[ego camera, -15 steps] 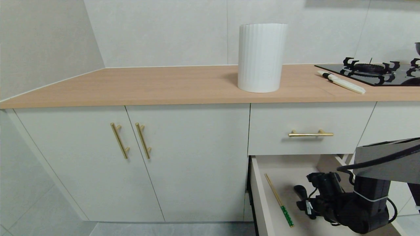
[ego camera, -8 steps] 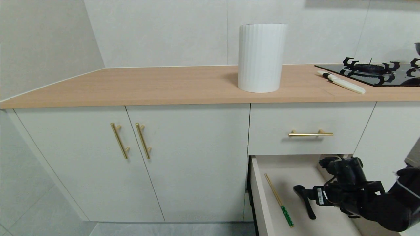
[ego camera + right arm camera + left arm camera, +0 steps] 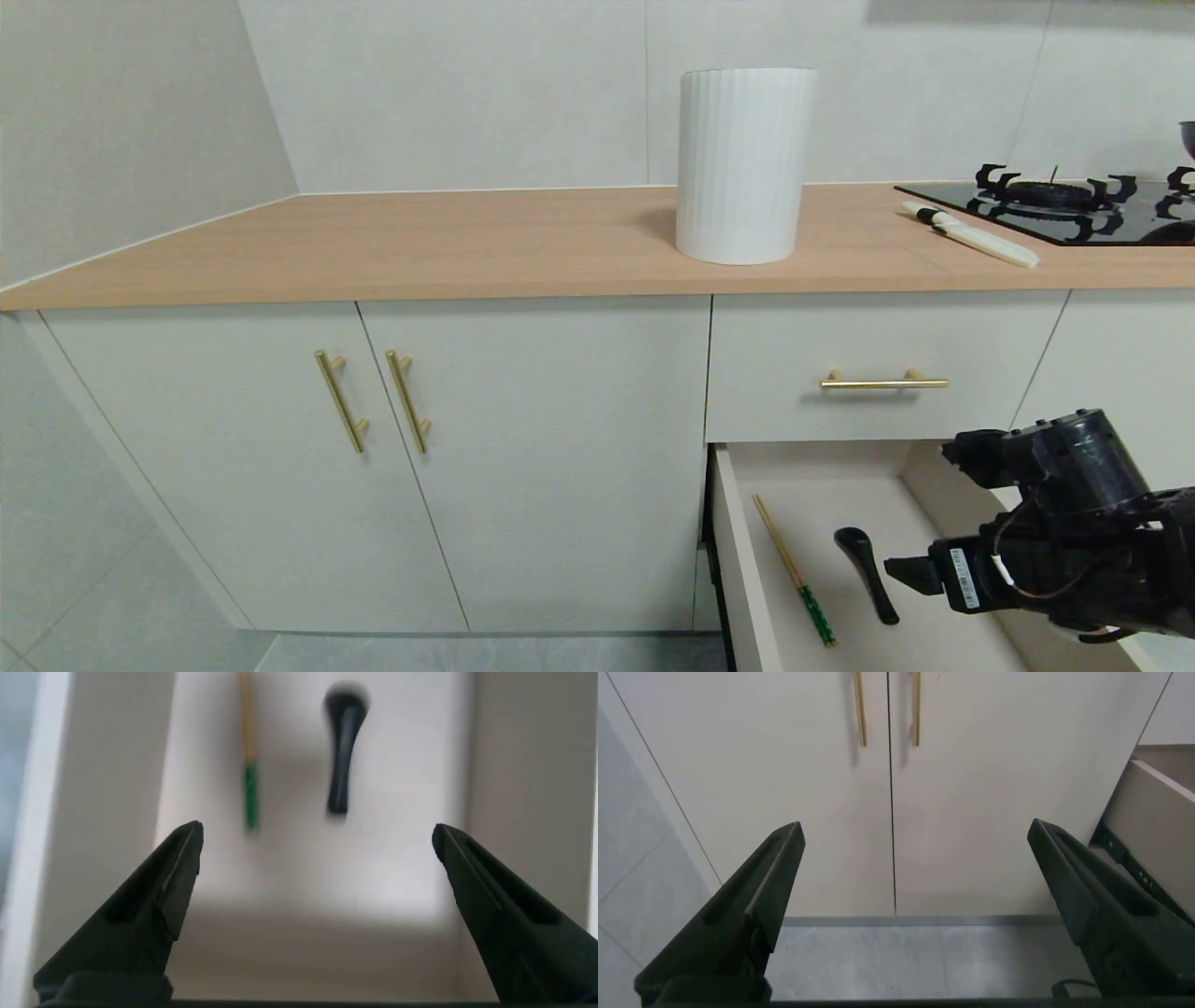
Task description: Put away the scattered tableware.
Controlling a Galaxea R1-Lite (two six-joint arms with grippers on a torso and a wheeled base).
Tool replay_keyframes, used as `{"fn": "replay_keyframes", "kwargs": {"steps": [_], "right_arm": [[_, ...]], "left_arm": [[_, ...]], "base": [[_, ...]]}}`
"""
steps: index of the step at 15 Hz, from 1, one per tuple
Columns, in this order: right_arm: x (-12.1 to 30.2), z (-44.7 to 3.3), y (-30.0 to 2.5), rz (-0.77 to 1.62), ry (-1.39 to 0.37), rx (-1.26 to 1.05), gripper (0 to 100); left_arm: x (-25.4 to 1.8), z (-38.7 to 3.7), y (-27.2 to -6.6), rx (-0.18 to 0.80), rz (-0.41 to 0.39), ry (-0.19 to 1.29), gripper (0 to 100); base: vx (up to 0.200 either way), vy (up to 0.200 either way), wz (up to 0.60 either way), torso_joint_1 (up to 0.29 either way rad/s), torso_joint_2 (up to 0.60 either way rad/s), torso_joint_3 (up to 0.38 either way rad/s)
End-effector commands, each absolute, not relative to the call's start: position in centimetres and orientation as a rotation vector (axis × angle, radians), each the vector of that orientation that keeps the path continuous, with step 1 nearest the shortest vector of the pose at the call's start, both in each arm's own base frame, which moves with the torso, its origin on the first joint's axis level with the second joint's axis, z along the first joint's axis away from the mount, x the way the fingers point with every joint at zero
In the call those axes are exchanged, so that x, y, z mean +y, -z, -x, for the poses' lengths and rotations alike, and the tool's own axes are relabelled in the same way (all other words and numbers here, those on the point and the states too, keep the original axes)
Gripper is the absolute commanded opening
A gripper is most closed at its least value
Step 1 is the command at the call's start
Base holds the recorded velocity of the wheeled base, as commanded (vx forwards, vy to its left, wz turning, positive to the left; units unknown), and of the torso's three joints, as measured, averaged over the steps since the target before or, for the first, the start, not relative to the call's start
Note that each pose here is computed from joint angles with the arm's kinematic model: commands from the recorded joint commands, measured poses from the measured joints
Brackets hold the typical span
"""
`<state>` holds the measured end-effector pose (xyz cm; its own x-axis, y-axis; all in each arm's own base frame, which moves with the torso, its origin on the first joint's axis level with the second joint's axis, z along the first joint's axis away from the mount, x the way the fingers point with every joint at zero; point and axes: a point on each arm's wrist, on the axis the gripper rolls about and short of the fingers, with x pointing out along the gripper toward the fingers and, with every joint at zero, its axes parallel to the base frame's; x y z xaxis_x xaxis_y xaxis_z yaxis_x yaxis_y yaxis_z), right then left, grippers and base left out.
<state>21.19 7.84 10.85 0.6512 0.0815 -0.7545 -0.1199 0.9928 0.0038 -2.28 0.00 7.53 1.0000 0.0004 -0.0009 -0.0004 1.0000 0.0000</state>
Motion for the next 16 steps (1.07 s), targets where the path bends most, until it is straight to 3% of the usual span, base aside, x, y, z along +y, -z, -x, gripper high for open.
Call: {"fn": "replay_keyframes", "kwargs": {"steps": [1, 8, 16], "right_arm": [[7.7, -20.2, -13.7, 0.014, -0.167, 0.789, 100], [8.1, -19.3, -13.2, 0.054, -0.206, 0.858, 100], [8.6, -18.5, -10.9, 0.159, -0.324, 1.07, 100]], "left_arm": [[0.0, 2.3, -7.5, 0.0, 0.002, 0.0, 100], [0.0, 2.3, -7.5, 0.002, 0.0, -0.002, 100], [0.0, 2.3, -7.5, 0.0, 0.0, -0.002, 100]], "base": [[-0.2, 0.0, 0.0, 0.007, 0.0, 0.002], [-0.2, 0.0, 0.0, 0.002, 0.0, 0.002], [0.0, 0.0, 0.0, 0.0, 0.0, 0.0]]}}
